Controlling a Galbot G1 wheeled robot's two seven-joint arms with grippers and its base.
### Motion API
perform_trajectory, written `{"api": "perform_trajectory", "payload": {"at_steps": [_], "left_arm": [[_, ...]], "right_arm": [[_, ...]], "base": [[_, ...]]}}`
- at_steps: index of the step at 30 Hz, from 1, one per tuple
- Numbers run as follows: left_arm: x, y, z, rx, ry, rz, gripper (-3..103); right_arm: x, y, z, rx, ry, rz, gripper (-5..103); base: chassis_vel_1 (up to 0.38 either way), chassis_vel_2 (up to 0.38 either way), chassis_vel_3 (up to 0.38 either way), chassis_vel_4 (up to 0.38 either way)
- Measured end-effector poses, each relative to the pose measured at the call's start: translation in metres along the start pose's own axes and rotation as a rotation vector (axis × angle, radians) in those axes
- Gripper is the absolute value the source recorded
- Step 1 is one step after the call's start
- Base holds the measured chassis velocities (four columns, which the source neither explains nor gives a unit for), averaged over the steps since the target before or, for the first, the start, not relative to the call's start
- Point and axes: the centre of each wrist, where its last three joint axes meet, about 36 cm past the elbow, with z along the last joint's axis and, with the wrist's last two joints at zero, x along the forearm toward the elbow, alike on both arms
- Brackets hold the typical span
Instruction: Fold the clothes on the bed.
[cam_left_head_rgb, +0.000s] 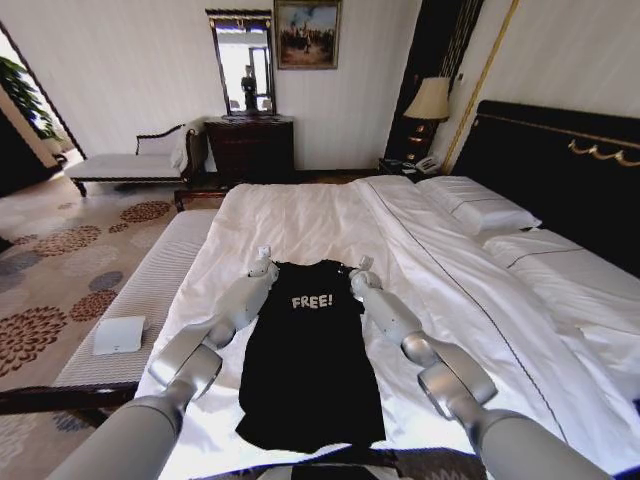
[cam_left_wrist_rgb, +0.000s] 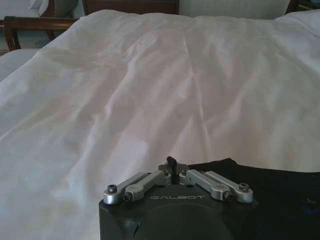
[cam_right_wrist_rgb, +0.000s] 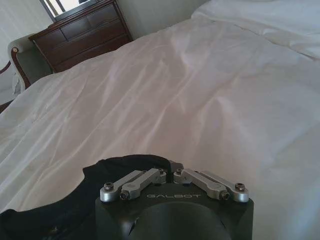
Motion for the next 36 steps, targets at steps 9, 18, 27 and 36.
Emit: {"api": "perform_trajectory", "payload": {"at_steps": [9,18,27,36], "left_arm": [[-0.002,-0.006,0.003,0.003,0.012,-0.019,2],[0.001,0.002,0.018,-0.013,0.052,-0.018,12],[0.007,0.022,0.021,-0.041,0.051,-0.030,50],[0.044,0.062,0.016,0.015,-0.043,-0.006,84]], "right_arm": [[-0.006,0.004,0.001,0.010,-0.008,0.009,1],[0.000,-0.011,0.023,0.068,0.014,-0.004,10],[0.012,-0.019,0.021,0.095,0.024,-0.017,48],[0.050,-0.042,0.020,0.054,-0.010,-0.038,81]], "base": [[0.000,0.000,0.000,0.000],[0.000,0.000,0.000,0.000],[0.000,0.000,0.000,0.000],[0.000,0.000,0.000,0.000]]}}
